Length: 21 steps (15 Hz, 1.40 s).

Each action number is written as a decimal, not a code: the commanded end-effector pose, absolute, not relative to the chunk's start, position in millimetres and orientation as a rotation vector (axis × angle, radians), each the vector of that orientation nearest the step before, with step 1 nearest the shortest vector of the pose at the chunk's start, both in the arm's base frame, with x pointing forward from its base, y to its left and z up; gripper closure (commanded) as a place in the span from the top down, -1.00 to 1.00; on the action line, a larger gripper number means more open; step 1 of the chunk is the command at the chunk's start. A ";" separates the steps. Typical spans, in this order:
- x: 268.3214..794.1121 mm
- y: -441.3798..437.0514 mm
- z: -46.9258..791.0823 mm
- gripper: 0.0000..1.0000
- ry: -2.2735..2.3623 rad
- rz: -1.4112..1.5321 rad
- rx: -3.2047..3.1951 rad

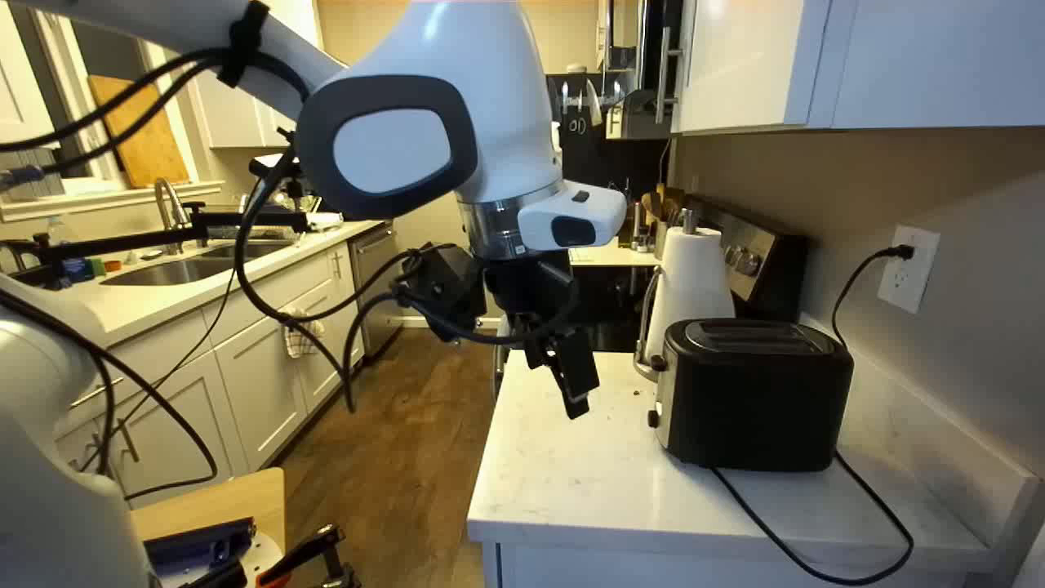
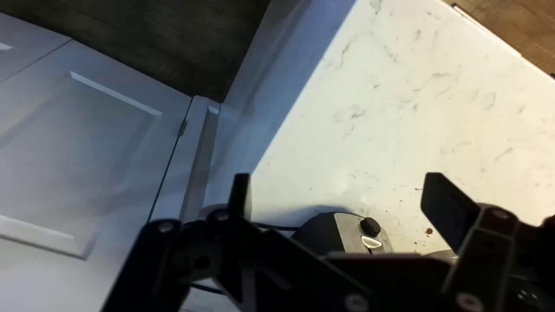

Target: Press down on the toaster lever

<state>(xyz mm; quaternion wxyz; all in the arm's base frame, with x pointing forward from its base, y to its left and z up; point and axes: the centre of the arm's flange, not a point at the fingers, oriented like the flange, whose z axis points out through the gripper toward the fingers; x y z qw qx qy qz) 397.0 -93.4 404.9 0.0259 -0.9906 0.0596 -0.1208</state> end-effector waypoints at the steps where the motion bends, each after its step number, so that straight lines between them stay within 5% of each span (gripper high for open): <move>1: 397.0 -93.4 404.9 1.00 0.184 -0.373 -3.062; 21: 471.0 -51.2 403.9 1.00 0.165 -0.719 -2.942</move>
